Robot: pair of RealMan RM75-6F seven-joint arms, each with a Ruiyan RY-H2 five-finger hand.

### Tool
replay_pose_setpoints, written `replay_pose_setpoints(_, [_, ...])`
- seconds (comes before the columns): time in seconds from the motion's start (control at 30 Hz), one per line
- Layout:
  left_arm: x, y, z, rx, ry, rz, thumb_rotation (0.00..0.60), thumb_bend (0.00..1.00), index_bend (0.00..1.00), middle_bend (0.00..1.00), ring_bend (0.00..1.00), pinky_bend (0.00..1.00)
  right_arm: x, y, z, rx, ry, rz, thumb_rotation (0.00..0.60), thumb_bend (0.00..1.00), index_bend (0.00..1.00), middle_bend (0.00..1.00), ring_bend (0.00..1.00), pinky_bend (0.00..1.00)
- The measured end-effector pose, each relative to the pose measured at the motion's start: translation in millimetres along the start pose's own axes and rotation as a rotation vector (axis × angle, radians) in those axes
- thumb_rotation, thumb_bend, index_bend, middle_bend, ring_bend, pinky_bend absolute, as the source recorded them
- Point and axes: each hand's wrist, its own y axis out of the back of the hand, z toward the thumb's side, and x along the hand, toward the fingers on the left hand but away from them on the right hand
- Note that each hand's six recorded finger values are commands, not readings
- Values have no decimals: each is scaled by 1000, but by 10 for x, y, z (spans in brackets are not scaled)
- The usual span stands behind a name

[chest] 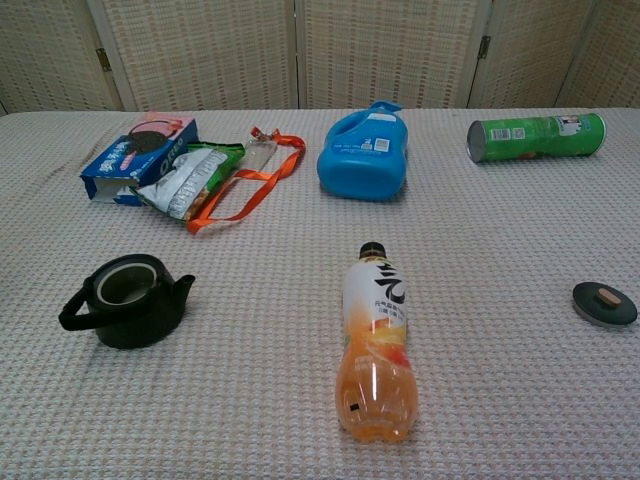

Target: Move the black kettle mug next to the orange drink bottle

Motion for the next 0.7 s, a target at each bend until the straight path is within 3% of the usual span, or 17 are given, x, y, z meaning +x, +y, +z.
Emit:
replay_pose_setpoints(0.3, [84,-188,359,2,-164,-70,600,209,128,116,158,36,-1,30,15,-1,4,-9,600,160,46,39,146,0])
replay_pose_setpoints(0.7, [189,-342,654,-5,-267,-106,600,209,127,116,158,33,-19,30,26,-2,5,-6,600,160,46,39,151,0])
